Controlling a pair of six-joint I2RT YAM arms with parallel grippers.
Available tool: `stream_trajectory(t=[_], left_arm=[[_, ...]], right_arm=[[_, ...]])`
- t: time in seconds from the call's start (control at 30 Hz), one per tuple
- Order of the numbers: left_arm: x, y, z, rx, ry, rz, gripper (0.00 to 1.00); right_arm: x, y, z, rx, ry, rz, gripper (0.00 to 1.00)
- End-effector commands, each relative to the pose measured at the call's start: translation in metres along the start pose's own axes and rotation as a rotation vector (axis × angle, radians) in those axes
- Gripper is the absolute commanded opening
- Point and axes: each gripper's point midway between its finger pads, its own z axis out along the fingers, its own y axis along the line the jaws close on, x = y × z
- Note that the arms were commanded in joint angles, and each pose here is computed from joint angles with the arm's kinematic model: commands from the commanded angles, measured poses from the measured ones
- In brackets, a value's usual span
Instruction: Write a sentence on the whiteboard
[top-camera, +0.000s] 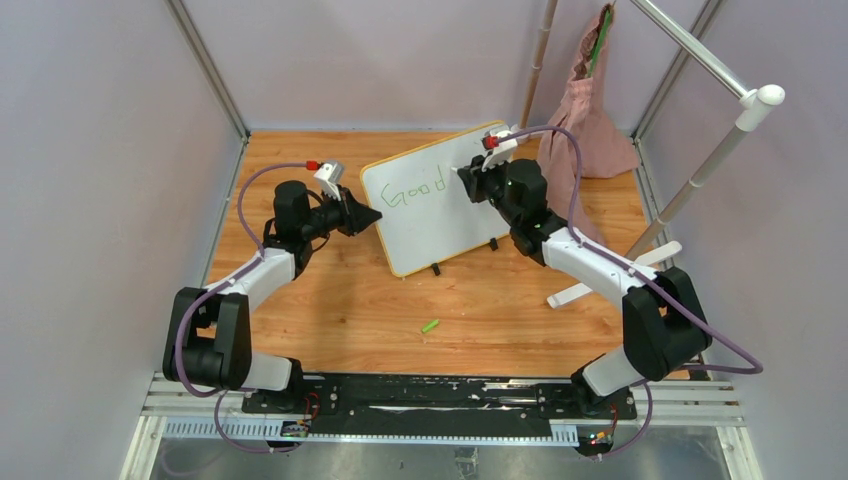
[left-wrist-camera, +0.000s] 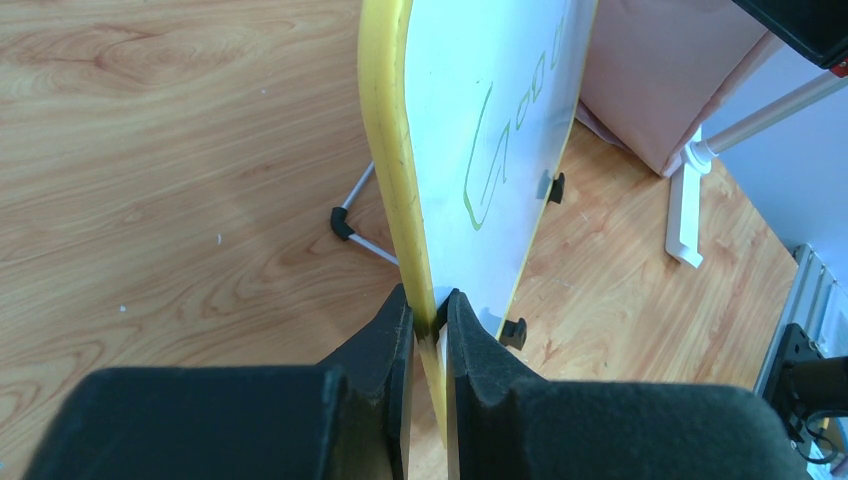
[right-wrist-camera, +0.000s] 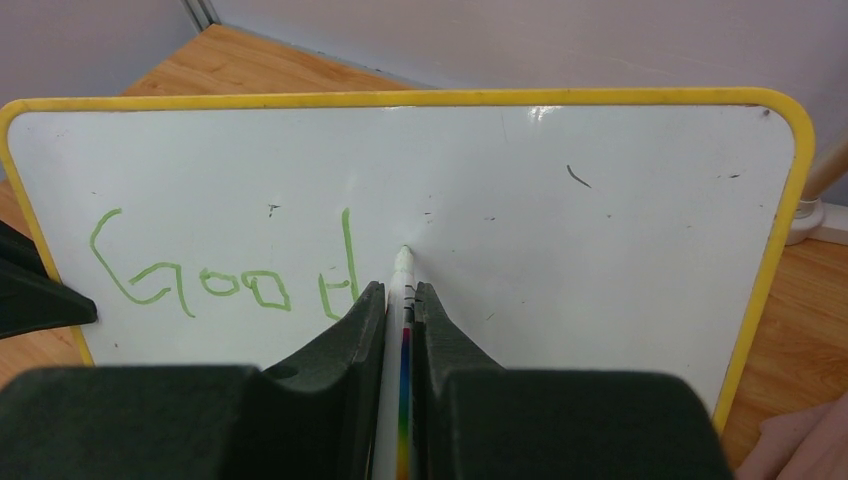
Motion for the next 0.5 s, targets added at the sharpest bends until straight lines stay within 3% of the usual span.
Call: stream_trajectory(t=[0.0,0.47], left_arm=[[-0.004,0.035,-0.006,-0.161,-0.015,0.087,0.00],[-0.004,0.032,-0.006,-0.157,-0.018,0.085,0.00]], right_arm=[[-0.010,-0.009,0.002,0.031,-0.024,0.016,0.00],[0.016,-0.010,-0.015,0.041,0.027,0.039,0.00]])
